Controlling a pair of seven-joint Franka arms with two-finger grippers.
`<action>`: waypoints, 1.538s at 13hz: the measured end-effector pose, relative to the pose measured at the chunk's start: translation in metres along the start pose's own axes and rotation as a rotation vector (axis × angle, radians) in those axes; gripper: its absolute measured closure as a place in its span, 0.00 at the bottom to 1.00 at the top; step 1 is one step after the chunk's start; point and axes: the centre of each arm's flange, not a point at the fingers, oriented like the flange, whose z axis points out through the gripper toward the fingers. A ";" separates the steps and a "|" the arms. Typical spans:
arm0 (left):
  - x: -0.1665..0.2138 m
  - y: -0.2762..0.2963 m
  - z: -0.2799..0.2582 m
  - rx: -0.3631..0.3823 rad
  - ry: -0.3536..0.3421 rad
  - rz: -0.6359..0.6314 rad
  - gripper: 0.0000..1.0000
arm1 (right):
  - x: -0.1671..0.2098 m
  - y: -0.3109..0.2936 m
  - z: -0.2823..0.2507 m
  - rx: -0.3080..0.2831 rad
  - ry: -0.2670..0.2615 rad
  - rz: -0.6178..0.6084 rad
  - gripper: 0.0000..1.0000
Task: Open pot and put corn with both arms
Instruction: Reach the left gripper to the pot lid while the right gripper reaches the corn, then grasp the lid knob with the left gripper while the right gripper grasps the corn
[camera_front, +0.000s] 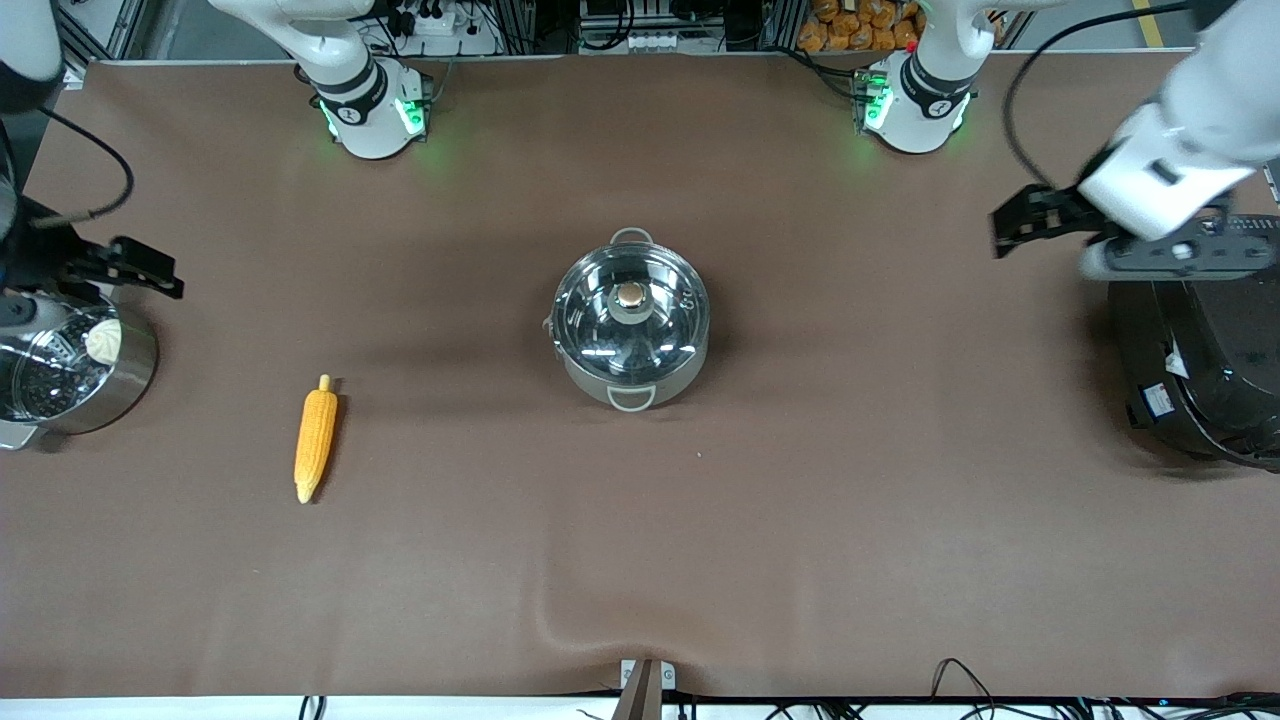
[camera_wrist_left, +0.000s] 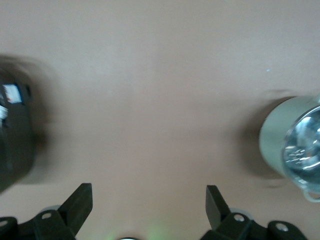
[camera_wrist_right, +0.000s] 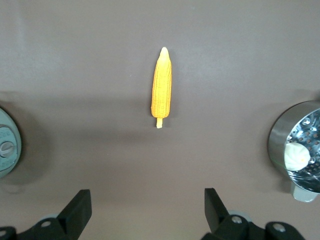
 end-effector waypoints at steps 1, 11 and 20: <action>0.000 0.022 0.008 -0.007 -0.003 -0.009 0.00 | 0.008 0.000 0.017 0.001 -0.013 -0.002 0.00; -0.029 0.219 0.095 -0.051 -0.016 -0.111 0.00 | 0.059 -0.002 0.255 0.000 -0.009 -0.013 0.00; -0.056 0.352 0.195 -0.045 0.000 -0.282 0.00 | 0.083 0.003 0.360 -0.062 0.070 -0.073 0.00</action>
